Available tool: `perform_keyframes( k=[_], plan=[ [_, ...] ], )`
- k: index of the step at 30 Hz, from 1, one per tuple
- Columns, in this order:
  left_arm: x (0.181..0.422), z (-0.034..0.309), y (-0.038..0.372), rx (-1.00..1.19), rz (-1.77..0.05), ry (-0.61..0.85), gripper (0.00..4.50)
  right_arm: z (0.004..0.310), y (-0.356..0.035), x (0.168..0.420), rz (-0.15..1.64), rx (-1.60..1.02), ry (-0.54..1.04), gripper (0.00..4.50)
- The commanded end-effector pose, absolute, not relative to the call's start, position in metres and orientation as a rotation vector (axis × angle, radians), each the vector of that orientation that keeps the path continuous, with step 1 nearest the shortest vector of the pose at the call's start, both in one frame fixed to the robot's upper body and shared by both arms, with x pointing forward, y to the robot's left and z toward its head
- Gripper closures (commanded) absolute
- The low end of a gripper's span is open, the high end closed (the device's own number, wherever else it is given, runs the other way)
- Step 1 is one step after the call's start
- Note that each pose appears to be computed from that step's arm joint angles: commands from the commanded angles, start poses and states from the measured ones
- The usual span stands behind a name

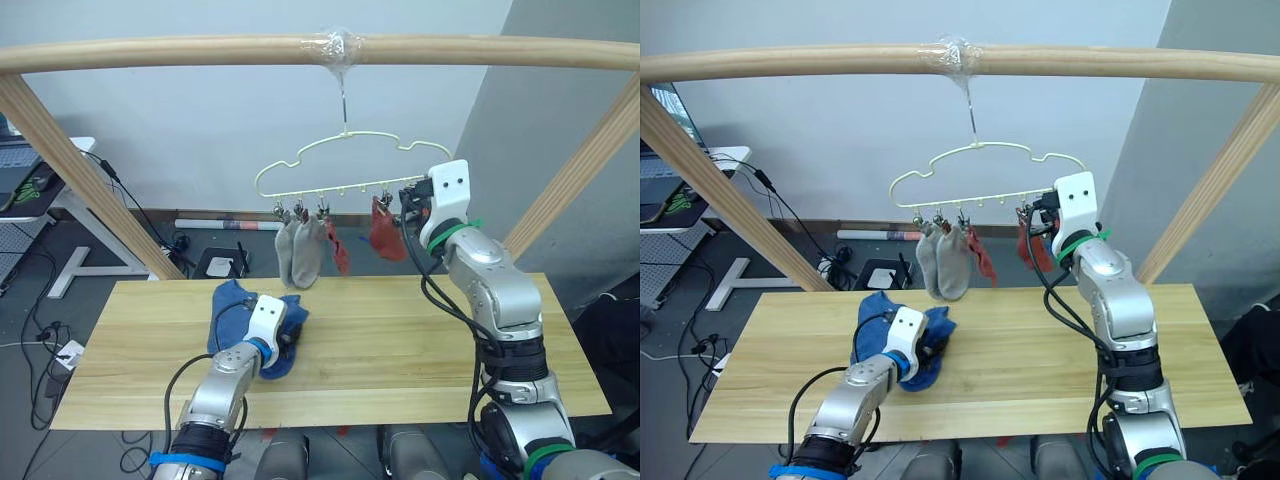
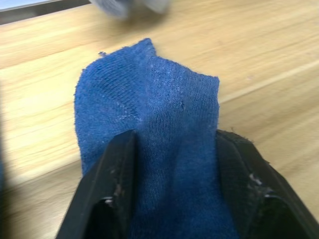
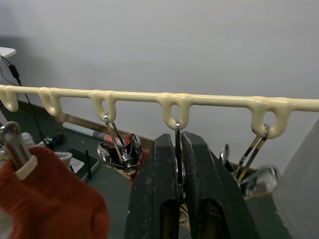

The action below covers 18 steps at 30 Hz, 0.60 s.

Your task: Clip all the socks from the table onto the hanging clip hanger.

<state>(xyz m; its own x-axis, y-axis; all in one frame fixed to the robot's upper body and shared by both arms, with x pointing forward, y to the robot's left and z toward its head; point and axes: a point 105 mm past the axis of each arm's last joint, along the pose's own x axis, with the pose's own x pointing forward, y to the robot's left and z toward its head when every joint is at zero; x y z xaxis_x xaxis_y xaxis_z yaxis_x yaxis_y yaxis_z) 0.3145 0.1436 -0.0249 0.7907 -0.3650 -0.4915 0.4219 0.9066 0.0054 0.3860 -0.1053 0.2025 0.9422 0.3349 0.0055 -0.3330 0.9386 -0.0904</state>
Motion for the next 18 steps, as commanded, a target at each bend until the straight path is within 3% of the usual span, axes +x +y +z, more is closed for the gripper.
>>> perform_keyframes(
  k=[1,8,11,14,18],
  plan=[
    [0.315,-0.011,0.129,0.169,-0.534,0.422,2.82,0.212,-0.117,0.39,0.329,-0.059,-0.014,4.5],
    [0.312,-0.001,0.12,0.197,-0.63,0.377,4.43,0.216,-0.12,0.392,0.346,-0.038,0.008,4.5],
    [0.315,0.004,0.12,0.161,-0.632,0.35,4.48,0.217,-0.123,0.394,0.345,-0.03,0.014,4.5],
    [0.317,0.032,0.104,0.085,-0.711,0.234,4.48,0.221,-0.129,0.396,0.343,0.029,0.045,4.5],
    [0.306,0.078,0.075,0.16,-0.879,0.018,4.48,0.23,-0.139,0.401,0.339,0.217,0.155,4.5]
  ],
)
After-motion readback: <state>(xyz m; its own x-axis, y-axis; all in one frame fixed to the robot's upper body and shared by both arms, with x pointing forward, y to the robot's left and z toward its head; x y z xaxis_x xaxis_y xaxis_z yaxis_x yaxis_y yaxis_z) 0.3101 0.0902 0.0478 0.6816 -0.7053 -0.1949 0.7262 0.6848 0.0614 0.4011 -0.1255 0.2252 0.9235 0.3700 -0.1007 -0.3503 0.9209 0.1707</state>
